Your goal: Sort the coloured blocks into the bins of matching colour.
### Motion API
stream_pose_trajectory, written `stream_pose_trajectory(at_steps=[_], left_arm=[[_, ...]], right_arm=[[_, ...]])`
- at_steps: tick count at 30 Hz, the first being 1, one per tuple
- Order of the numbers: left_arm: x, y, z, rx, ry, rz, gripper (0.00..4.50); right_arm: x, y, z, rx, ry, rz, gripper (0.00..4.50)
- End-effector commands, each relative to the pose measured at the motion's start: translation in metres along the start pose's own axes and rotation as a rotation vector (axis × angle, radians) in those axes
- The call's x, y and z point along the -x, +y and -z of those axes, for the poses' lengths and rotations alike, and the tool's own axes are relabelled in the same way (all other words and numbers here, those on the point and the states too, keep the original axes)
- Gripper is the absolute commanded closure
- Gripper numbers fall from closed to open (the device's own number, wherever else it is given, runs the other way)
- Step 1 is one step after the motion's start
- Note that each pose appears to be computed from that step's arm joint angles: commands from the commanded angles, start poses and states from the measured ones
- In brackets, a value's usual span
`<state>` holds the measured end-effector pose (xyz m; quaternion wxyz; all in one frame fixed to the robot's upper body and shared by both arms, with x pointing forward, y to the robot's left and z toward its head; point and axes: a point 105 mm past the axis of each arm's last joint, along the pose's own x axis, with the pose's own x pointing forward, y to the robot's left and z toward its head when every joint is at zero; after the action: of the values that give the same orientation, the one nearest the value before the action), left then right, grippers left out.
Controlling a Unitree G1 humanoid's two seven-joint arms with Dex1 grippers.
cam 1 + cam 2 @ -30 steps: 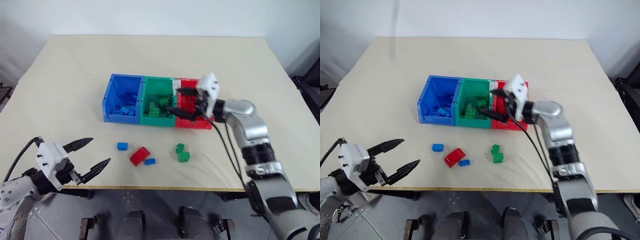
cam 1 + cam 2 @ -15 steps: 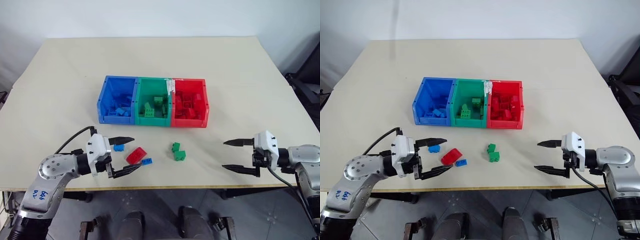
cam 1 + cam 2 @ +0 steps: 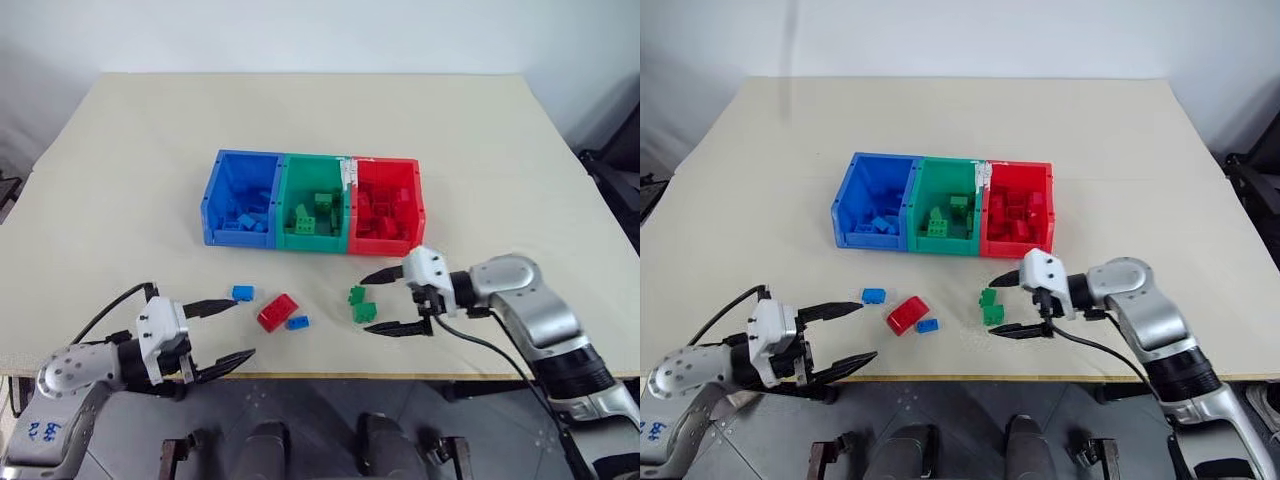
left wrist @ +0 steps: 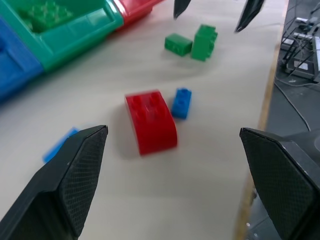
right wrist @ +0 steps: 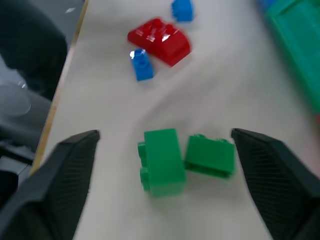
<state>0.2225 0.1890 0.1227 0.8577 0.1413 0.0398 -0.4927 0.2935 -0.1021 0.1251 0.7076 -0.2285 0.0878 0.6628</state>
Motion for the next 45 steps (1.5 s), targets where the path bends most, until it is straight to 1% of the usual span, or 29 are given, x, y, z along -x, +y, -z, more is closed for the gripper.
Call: stream_pose_trajectory(at_steps=[1, 4, 8, 10, 13, 16, 19, 21, 24, 27, 29, 31, 33, 34, 36, 42, 44, 45], left_arm=[[0.004, 0.0, -0.016, -0.056, -0.039, -0.03, 0.0], [0.006, 0.001, -0.016, -0.056, -0.04, -0.046, 0.0], [0.007, 0.003, -0.018, -0.059, -0.054, -0.072, 0.0], [0.009, 0.006, -0.02, -0.058, -0.066, -0.1, 0.0], [0.017, 0.015, -0.025, -0.051, -0.109, -0.184, 0.0], [0.029, 0.021, -0.027, -0.02, -0.133, -0.259, 0.0], [0.043, 0.025, -0.023, -0.015, -0.105, -0.32, 0.0], [0.05, 0.027, -0.021, -0.014, -0.087, -0.35, 0.0], [0.049, 0.024, -0.021, -0.013, -0.081, -0.351, 0.0], [0.043, 0.02, -0.023, -0.015, -0.084, -0.336, 0.0], [0.04, 0.02, -0.025, -0.018, -0.086, -0.328, 0.0], [0.033, 0.017, -0.027, -0.023, -0.09, -0.299, 0.0], [0.027, 0.015, -0.031, -0.026, -0.098, -0.269, 0.0], [0.025, 0.015, -0.032, -0.027, -0.102, -0.259, 0.0], [0.02, 0.016, -0.034, -0.032, -0.103, -0.236, 0.0], [0.003, 0.016, -0.033, -0.03, -0.102, -0.135, 0.0], [-0.005, 0.014, -0.032, 0.01, -0.102, -0.083, 0.0], [-0.009, 0.013, -0.03, 0.001, -0.088, -0.053, 0.0]], right_arm=[[0.002, -0.002, -0.001, 0.045, 0.002, 0.0, 1.23], [0.002, -0.002, -0.005, 0.047, -0.034, -0.006, 2.31], [0.004, 0.001, -0.015, 0.064, -0.089, -0.028, 3.6], [0.006, -0.004, -0.03, 0.051, -0.158, -0.008, 3.6], [0.004, -0.019, -0.066, 0.006, -0.298, 0.051, 3.6], [-0.001, -0.044, -0.092, -0.03, -0.363, 0.164, 3.6], [-0.001, -0.076, -0.11, -0.086, -0.409, 0.331, 3.6], [-0.007, -0.097, -0.118, -0.06, -0.383, 0.426, 3.6], [-0.018, -0.118, -0.121, -0.071, -0.345, 0.511, 3.6], [-0.027, -0.13, -0.122, -0.059, -0.33, 0.551, 3.6], [-0.03, -0.132, -0.121, -0.062, -0.337, 0.548, 2.85], [-0.029, -0.133, -0.124, -0.022, -0.36, 0.554, 2.21], [-0.018, -0.132, -0.128, 0.008, -0.41, 0.57, 1.55], [-0.013, -0.126, -0.127, 0.019, -0.432, 0.533, 1.19], [-0.002, -0.112, -0.12, 0.05, -0.453, 0.469, 0.62], [0.046, -0.059, -0.071, 0.087, -0.41, 0.348, 0.62], [0.069, -0.048, -0.045, 0.119, -0.322, 0.407, 0.62], [0.079, -0.042, -0.029, 0.126, -0.256, 0.424, 0.62]])
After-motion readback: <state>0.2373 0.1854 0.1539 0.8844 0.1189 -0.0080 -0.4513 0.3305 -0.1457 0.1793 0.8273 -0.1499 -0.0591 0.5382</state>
